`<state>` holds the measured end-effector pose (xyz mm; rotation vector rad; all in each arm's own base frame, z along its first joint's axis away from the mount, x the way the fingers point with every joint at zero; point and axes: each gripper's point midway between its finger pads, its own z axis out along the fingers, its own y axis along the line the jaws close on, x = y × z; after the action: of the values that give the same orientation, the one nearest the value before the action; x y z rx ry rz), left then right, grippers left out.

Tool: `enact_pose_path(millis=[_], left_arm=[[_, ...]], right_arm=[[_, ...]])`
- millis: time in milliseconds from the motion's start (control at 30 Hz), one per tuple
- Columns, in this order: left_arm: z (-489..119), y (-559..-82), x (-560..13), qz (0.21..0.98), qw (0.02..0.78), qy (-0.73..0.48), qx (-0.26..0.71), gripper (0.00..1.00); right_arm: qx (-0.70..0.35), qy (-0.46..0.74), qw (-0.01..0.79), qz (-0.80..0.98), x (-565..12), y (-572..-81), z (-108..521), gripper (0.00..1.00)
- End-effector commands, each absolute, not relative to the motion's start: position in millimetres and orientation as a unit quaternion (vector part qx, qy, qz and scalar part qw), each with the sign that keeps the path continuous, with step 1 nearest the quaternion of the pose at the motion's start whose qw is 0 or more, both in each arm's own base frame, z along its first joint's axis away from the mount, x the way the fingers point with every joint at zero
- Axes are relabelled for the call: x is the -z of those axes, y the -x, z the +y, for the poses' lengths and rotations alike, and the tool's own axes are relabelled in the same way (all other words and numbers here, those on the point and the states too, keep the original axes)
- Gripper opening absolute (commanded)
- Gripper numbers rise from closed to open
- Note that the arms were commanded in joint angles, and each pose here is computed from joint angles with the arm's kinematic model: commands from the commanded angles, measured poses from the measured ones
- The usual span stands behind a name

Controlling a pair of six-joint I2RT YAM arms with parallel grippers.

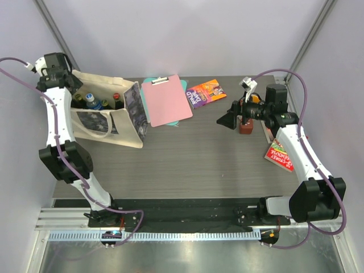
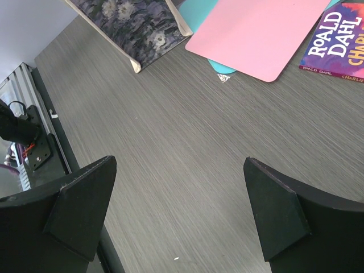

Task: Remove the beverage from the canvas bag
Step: Take out the drink from the canvas bag.

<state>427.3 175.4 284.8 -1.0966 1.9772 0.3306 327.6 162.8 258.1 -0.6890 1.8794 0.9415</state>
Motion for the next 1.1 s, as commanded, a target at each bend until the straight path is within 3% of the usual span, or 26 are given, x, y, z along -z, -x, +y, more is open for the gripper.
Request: enact_pose_path(millis=[0,333,800,1067], left_arm=[[191.6,-434.2,-292.5,0.778,0.427,0.433,-0.157,0.81],[201.0,-438.9,-291.0,0.786,0.422,0.411,-0.186,0.75],[202.1,-444.3,-284.1,0.802,0.412,0.389,-0.191,0.58],[197.4,-446.8,-294.3,0.805,0.425,0.374,-0.178,0.28]], right_arm=[[-0.372,0.293,0.47,0.745,-269.0,-333.6,164.3,1.0],[-0.37,0.292,0.468,0.748,-265.7,-333.0,163.7,1.0],[-0.367,0.291,0.469,0.749,-264.9,-330.8,162.2,1.0],[-0.366,0.29,0.469,0.749,-264.7,-329.0,161.5,1.0]])
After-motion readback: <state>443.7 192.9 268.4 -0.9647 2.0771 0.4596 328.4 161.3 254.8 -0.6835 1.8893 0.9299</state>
